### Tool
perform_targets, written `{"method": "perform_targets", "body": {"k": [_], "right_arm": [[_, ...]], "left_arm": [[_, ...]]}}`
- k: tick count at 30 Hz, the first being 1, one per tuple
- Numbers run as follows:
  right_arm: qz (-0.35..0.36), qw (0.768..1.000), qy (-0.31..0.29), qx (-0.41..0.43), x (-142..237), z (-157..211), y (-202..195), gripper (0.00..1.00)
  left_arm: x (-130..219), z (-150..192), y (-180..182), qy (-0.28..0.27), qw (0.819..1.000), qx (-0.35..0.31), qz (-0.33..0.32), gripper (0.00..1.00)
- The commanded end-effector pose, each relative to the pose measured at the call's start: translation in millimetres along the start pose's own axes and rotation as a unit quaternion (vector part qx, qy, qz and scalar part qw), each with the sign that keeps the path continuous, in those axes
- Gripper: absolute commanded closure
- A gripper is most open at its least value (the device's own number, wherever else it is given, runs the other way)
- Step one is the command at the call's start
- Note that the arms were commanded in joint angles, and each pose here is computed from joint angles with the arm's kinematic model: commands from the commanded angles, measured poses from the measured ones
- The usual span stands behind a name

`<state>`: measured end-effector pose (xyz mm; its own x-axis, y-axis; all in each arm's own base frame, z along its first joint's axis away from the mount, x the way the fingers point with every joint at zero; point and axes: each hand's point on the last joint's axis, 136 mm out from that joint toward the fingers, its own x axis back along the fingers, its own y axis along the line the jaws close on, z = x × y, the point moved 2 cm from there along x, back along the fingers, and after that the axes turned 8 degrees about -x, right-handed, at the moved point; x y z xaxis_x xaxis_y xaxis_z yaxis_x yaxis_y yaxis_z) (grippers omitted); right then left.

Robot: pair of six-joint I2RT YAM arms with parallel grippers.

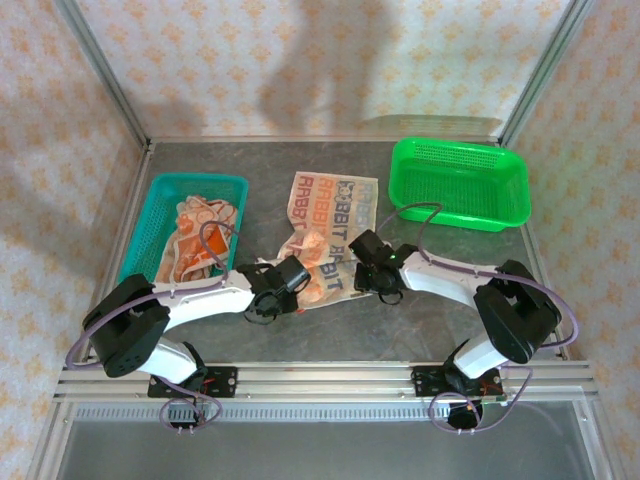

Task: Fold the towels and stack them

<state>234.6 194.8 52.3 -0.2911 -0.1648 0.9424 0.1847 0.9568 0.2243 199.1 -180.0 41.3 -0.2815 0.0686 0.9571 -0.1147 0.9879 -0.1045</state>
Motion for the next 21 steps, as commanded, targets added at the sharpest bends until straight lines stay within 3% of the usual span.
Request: {"method": "perform_targets", "body": {"k": [1, 9, 18, 21], "right_arm": [[0.013, 1.0, -0.01, -0.003, -4, 1, -3, 0.63], [0.022, 1.0, 0.002, -0.001, -14, 11, -8, 0.62], [0.03, 1.0, 0.003, 0.001, -13, 21, -11, 0.6], [0.023, 1.0, 0.012, -0.01, -17, 28, -14, 0.63]], "left_arm": [[-7, 5, 9, 0.005, 1.0, -0.004, -0.031, 0.64], [-13, 7, 12, 0.007, 0.999, -0.005, -0.035, 0.75], [-16, 7, 9, 0.008, 0.999, -0.005, -0.035, 0.77], [-17, 7, 8, 0.008, 0.999, -0.004, -0.033, 0.78]]}}
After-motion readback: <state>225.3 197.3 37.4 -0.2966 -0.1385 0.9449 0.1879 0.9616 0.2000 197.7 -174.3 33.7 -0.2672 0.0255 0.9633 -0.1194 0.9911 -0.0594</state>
